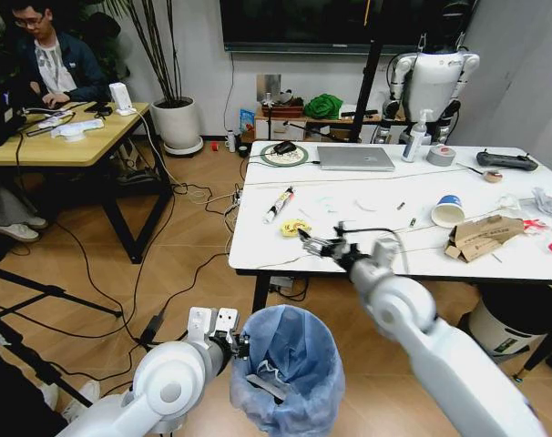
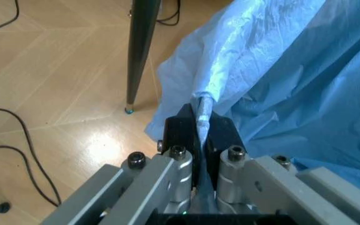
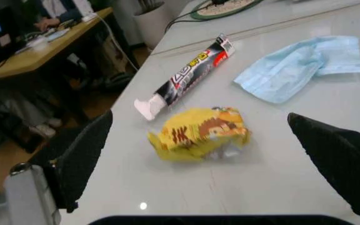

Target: Pick up the trash bin and place the trash from the table into it.

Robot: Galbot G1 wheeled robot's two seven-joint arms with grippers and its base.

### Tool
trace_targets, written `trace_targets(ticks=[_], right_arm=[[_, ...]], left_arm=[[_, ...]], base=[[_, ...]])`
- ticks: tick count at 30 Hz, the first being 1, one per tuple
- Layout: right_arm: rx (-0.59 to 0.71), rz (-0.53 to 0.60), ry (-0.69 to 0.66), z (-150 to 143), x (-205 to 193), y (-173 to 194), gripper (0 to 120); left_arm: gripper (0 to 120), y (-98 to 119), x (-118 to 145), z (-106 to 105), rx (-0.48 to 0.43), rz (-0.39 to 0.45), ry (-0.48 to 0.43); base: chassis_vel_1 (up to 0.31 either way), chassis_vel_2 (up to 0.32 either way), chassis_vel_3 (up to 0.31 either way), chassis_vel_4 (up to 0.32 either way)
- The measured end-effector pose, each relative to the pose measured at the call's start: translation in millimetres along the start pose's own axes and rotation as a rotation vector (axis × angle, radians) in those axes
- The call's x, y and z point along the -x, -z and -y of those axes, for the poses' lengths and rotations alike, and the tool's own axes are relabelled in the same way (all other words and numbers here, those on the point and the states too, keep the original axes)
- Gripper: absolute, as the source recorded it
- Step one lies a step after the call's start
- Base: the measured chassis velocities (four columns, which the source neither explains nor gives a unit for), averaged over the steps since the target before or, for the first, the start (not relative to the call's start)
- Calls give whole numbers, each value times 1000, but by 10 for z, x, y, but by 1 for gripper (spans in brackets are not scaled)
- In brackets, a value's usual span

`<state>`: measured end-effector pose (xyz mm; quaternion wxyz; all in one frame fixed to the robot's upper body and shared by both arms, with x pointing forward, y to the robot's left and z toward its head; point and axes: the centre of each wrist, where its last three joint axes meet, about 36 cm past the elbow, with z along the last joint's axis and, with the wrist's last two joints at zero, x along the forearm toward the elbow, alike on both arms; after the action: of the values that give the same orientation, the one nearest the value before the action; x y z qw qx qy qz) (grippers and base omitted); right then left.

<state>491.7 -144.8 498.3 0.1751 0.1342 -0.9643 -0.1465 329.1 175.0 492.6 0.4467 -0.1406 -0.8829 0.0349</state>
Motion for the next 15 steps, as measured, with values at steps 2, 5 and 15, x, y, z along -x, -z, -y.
trace_targets(ticks=[2,5,15], right_arm=[[20,-10,-13,-65,61,30,100],[67,-45,-50,-239,234,89,100],[121,-158,-159,-318,553,29,100]], left_arm=[[0,4,-7,0,0,2,0],[0,22,-19,-17,-3,9,4],[0,67,-32,-56,-7,21,7]], base=[[0,0,0,0],[0,0,0,0],[0,0,0,0]])
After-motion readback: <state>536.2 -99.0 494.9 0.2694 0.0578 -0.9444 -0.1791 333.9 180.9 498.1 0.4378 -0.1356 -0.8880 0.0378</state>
